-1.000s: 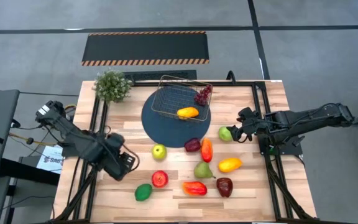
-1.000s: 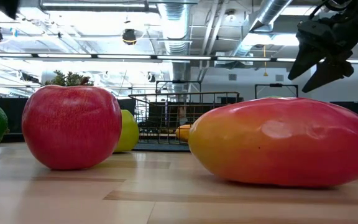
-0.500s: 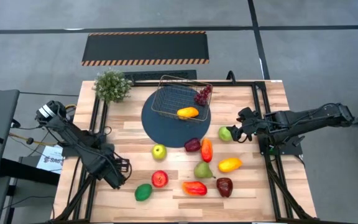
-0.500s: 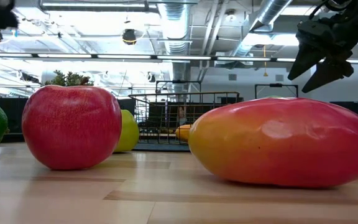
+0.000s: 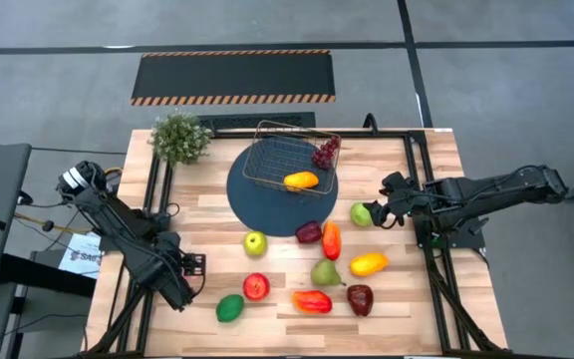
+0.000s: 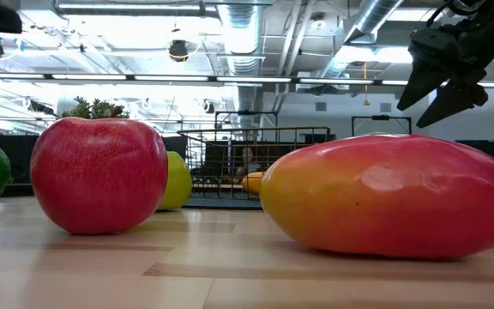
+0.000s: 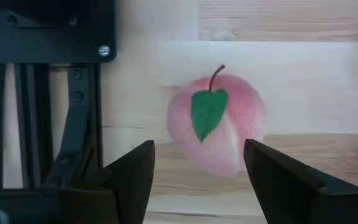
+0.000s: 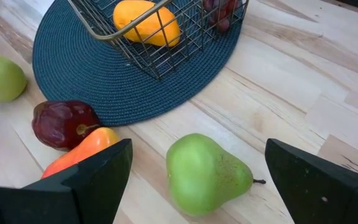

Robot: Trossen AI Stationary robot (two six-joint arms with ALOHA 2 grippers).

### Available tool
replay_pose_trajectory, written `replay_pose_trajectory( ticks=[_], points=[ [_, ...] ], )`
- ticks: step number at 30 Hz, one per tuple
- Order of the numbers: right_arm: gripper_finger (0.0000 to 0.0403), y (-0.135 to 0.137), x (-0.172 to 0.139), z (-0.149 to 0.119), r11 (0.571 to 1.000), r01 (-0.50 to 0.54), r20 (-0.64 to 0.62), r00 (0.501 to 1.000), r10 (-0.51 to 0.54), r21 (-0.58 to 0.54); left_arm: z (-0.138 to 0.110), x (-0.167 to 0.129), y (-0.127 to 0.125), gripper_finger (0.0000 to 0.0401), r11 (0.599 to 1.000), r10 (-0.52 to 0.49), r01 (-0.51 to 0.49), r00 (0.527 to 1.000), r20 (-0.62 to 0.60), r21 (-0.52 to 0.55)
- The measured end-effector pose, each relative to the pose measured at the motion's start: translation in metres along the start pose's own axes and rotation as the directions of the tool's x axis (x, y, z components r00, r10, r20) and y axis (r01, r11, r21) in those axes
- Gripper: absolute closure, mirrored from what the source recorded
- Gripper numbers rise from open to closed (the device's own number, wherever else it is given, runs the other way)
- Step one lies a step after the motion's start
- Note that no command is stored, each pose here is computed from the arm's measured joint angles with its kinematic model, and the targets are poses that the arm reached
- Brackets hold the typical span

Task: Build produce basket
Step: Put the peach into the wire basket

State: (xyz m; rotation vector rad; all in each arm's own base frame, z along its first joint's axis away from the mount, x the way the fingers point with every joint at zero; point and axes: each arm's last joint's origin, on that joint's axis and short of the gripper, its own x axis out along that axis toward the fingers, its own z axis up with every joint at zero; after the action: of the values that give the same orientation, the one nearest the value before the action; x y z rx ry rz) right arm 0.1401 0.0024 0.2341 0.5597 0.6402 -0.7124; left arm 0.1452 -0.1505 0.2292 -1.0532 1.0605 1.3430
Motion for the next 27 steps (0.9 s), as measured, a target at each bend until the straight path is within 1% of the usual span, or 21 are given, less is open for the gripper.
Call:
replay_pose_trajectory(
  ticks=[3, 6, 7, 8, 11, 14, 21, 27],
  points=[
    [0.0017, -0.0002, 0.0000, 0.0002, 1.000, 0.005, 0.006, 1.000, -0.005, 0.000, 0.0024, 0.0000, 0.0002, 0.0169, 1.000, -0.019, 0.019, 0.999, 0.044, 0.014],
    [0.0017, -0.0004, 0.0000, 0.0005, 1.000, 0.013, 0.017, 1.000, -0.013, 0.000, 0.0040, -0.0001, -0.0008, 0.0169, 0.988, -0.061, 0.047, 0.994, 0.087, 0.148],
    [0.0017, -0.0004, 0.0000, 0.0005, 1.000, 0.013, 0.017, 1.000, -0.013, 0.000, 0.0047, 0.0000, -0.0013, 0.0169, 0.982, -0.063, 0.045, 0.994, 0.093, 0.184],
    [0.0017, -0.0004, 0.0000, 0.0005, 1.000, 0.013, 0.017, 1.000, -0.013, 0.000, 0.0052, 0.0001, -0.0021, 0.0169, 0.980, -0.060, 0.042, 0.994, 0.089, 0.194],
    [0.0017, -0.0004, 0.0000, 0.0005, 1.000, 0.013, 0.017, 1.000, -0.013, 0.001, 0.0044, 0.0005, -0.0050, 0.0169, 0.979, -0.062, 0.049, 0.996, 0.059, 0.197],
    [0.0017, -0.0004, 0.0000, 0.0005, 1.000, 0.013, 0.017, 1.000, -0.013, 0.000, 0.0047, 0.0007, -0.0051, 0.0169, 0.979, -0.039, 0.030, 0.998, 0.042, 0.201],
    [0.0017, -0.0004, 0.0000, 0.0005, 1.000, 0.013, 0.017, 1.000, -0.013, 0.000, 0.0049, 0.0008, -0.0048, 0.0169, 0.970, -0.018, 0.011, 0.999, 0.028, 0.242],
    [0.0017, -0.0004, 0.0000, 0.0005, 1.000, 0.013, 0.017, 1.000, -0.013, 0.000, 0.0042, 0.0008, -0.0062, 0.0169, 0.968, -0.034, 0.028, 0.999, 0.022, 0.251]
  ],
)
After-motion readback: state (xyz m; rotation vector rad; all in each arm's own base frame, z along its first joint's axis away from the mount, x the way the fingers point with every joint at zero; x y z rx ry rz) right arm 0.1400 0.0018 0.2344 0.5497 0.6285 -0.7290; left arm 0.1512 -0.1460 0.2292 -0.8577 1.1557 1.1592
